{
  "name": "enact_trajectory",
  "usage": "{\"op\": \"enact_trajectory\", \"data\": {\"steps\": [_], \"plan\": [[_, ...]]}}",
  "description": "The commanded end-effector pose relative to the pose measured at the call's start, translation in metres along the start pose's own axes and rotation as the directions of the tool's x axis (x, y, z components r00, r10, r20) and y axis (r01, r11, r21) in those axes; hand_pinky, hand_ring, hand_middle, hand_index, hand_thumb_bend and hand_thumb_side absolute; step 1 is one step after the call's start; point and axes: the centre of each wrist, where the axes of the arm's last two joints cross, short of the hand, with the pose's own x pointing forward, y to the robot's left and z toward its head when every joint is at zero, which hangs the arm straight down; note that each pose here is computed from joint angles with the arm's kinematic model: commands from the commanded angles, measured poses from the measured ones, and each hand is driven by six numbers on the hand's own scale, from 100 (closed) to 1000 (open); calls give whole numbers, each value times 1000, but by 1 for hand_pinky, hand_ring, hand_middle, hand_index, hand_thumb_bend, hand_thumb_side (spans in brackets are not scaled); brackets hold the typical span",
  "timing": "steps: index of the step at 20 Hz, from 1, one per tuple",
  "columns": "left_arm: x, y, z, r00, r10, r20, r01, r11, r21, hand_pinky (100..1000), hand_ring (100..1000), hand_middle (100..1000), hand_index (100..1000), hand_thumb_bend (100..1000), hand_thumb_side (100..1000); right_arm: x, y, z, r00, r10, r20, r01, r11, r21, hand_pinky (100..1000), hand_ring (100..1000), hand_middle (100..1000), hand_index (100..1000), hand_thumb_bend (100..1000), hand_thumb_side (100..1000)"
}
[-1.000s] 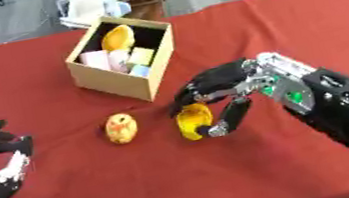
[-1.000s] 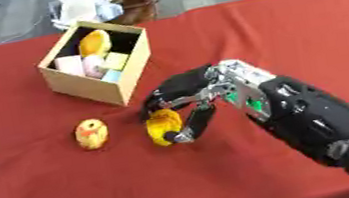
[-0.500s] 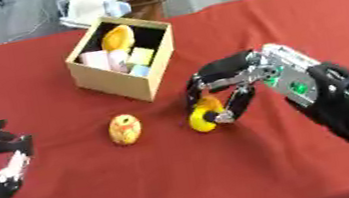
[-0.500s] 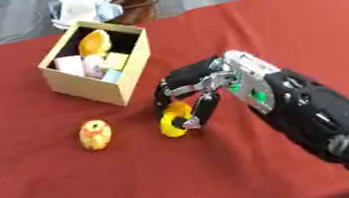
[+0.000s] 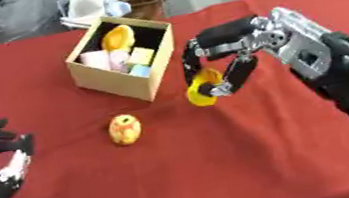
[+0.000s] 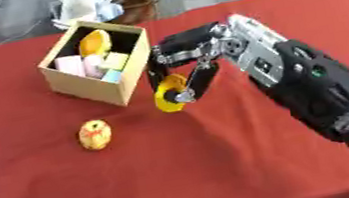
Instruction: Pick up objects on the table and place them in the box.
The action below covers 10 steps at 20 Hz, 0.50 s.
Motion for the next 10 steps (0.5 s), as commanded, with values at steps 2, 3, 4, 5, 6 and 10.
{"op": "enact_trajectory", "data": {"steps": [2, 3, 4, 5, 6, 10], "plan": [[3, 5, -2, 1000, -12, 16, 12, 1000, 5, 715, 561, 563, 775, 405, 456, -5, -34, 14, 998, 61, -35, -63, 996, -56, 732, 527, 259, 422, 100, 100], [3, 5, -2, 1000, -11, 16, 11, 1000, 4, 715, 561, 563, 775, 405, 456, -7, -40, 13, 997, 67, -47, -70, 995, -72, 733, 528, 259, 423, 100, 100], [3, 5, -2, 1000, -11, 16, 11, 1000, 4, 715, 561, 563, 775, 404, 456, -9, -45, 11, 996, 72, -56, -76, 994, -84, 735, 528, 260, 424, 100, 100], [3, 5, -2, 1000, -10, 17, 10, 1000, 2, 715, 561, 563, 775, 404, 456, -10, -50, 10, 995, 76, -67, -83, 992, -100, 735, 529, 261, 425, 100, 100], [3, 5, -2, 1000, -10, 18, 10, 1000, 2, 715, 561, 563, 775, 403, 456, -12, -54, 7, 994, 79, -76, -87, 990, -114, 735, 528, 262, 427, 106, 100], [4, 3, -3, 1000, -5, 20, 5, 1000, -7, 715, 561, 563, 775, 402, 456, -19, -69, -7, 991, 64, -113, -85, 979, -183, 732, 526, 268, 437, 111, 100]]}}
